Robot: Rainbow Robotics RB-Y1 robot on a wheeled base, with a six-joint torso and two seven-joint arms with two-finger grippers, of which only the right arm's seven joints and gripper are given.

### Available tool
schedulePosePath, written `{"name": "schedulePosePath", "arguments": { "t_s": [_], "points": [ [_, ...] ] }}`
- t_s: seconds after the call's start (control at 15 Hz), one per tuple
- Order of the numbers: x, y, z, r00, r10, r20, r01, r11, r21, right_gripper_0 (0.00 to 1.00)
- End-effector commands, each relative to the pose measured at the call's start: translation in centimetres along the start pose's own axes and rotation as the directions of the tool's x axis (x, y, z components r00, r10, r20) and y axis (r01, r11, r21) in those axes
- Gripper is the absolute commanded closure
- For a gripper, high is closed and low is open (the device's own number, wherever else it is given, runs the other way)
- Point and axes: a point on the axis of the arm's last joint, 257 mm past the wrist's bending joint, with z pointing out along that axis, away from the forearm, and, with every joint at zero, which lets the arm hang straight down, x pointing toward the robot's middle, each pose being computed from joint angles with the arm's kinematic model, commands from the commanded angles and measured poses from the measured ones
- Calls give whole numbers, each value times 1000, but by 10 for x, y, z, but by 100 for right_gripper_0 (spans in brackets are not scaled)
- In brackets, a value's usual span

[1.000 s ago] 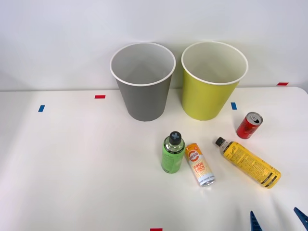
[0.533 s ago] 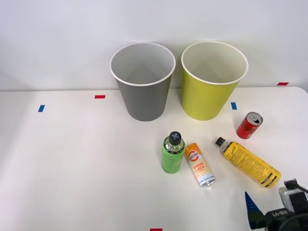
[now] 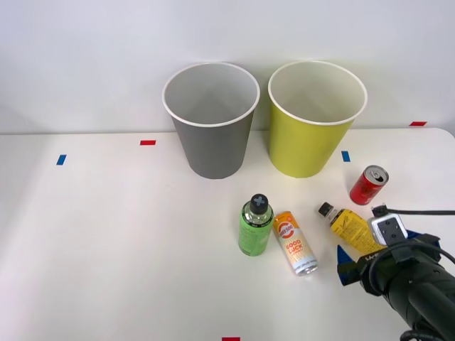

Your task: Put cans in the gray bin, plastic bottles in the light green bin

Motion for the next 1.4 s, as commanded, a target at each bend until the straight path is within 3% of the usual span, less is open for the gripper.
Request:
{"name": "schedulePosePath", "arguments": {
  "t_s": [0.07,0.67,0.93,1.33,1.4],
  "points": [
    [-12,6,8,998,7,-61,-9,999,-44,0],
    [-11,2,44,969,-113,-218,101,993,-64,0],
    [-17,5,50,958,-95,-271,66,991,-114,0],
    [-25,-3,65,910,-61,-409,-7,987,-162,0],
    [-27,-5,68,905,-99,-414,24,983,-182,0]
  ]
}}
